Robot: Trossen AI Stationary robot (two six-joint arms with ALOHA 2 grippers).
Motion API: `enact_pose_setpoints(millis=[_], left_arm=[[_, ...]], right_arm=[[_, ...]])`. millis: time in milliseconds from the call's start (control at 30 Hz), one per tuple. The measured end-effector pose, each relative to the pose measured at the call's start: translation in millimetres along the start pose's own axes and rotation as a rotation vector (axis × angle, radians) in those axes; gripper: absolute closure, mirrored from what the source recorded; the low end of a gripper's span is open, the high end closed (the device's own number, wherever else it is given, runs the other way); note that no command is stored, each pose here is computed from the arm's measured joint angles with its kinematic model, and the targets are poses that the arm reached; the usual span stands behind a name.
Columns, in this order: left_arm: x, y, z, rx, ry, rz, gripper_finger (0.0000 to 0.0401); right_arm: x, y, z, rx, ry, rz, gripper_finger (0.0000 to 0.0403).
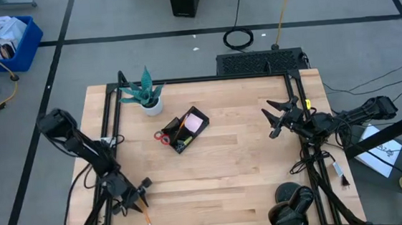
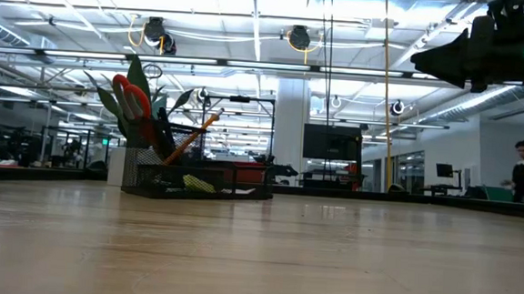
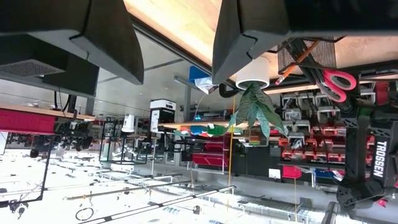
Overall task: Pick and place office supplies into organizer
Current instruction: Put the orange pencil into the black desk organizer
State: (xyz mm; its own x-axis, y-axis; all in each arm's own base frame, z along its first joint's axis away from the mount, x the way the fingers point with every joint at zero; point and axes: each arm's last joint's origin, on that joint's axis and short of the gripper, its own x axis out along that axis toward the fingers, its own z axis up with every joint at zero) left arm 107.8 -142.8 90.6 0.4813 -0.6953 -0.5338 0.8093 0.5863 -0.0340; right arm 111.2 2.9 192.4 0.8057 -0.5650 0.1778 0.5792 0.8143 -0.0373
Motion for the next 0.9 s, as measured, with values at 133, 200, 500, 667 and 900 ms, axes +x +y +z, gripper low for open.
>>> enact_pose_setpoints(millis=[133, 200, 500, 667, 900], left_arm=[[8, 0, -4, 0.026, 0.062, -0.010, 0.0256], [12, 0, -7, 0.029, 0.073, -0.012, 0.0256], [16, 0, -8, -0.041, 0.042, -0.009, 0.0256], [17, 1, -8, -0.084, 0.040, -0.002, 0.0259], [17, 1, -8, -0.083, 0.042, 0.020, 0.0322]], right_arm=[[0, 0, 0, 0.000, 0.000, 0.000, 0.0220], [0, 0, 0, 0.000, 0.000, 0.000, 0.0220], [0, 0, 0, 0.000, 0.000, 0.000, 0.0220], [0, 0, 0, 0.000, 0.000, 0.000, 0.0220], [0, 0, 0, 0.000, 0.000, 0.000, 0.0220]])
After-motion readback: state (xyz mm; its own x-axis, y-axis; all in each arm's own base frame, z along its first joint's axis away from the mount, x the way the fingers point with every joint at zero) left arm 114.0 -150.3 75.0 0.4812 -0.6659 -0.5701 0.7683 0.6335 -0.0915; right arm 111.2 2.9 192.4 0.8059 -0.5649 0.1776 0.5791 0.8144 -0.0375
